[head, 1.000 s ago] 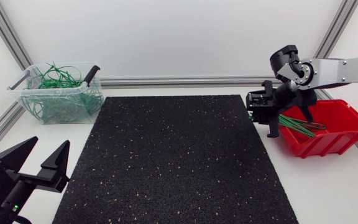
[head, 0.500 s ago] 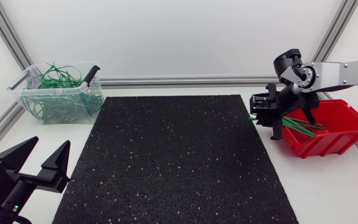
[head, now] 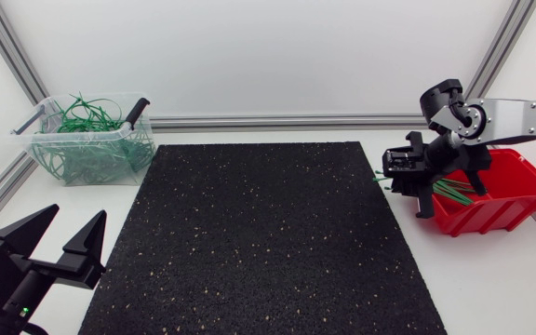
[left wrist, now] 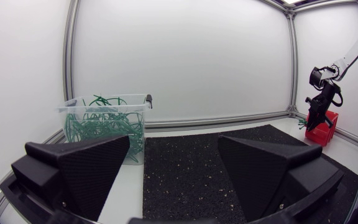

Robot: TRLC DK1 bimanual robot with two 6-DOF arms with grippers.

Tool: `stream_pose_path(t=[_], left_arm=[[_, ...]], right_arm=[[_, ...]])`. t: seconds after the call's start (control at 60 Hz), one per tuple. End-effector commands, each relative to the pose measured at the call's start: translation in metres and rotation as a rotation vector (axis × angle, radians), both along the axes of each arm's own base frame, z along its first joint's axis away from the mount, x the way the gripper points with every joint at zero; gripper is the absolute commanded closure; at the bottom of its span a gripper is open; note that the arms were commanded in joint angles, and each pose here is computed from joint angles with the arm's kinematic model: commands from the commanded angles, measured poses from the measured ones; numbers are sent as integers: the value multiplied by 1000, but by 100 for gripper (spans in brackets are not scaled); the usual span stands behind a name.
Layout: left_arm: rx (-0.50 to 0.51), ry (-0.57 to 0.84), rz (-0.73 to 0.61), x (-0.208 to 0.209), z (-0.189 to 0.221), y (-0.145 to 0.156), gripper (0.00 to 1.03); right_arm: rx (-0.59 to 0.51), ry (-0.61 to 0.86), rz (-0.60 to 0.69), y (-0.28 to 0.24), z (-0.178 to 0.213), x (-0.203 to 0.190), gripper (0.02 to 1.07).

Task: Take a green cable tie from the red box, thread the tail through the head to close it, then place it in the transparent bin on the left.

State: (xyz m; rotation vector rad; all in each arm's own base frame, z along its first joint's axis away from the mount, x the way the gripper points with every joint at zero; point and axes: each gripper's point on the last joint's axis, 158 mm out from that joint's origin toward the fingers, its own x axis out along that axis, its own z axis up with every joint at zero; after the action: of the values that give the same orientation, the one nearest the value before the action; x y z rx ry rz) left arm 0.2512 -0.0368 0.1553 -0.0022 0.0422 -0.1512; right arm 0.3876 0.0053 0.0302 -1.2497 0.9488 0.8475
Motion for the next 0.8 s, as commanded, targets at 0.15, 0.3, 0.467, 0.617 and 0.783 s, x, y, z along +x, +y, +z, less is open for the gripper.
stream_pose_path(t=[0.15, 0.3, 0.467, 0.617, 0.783], left_arm=[[-10, 65, -4, 0, -25, -2, 4], [-10, 65, -4, 0, -25, -2, 4], [-10, 65, -4, 0, -25, -2, 4], [-10, 65, -7, 0, -25, -2, 4], [-10, 65, -6, 0, -25, -2, 4]], right_arm=[[-33, 8, 21, -12, 3, -11, 101], [-32, -5, 34, -7, 13, -15, 101], [-32, -30, 38, -5, 27, -15, 101], [-22, -62, 46, 0, 43, -17, 101], [26, -102, 50, 10, 66, -15, 101]])
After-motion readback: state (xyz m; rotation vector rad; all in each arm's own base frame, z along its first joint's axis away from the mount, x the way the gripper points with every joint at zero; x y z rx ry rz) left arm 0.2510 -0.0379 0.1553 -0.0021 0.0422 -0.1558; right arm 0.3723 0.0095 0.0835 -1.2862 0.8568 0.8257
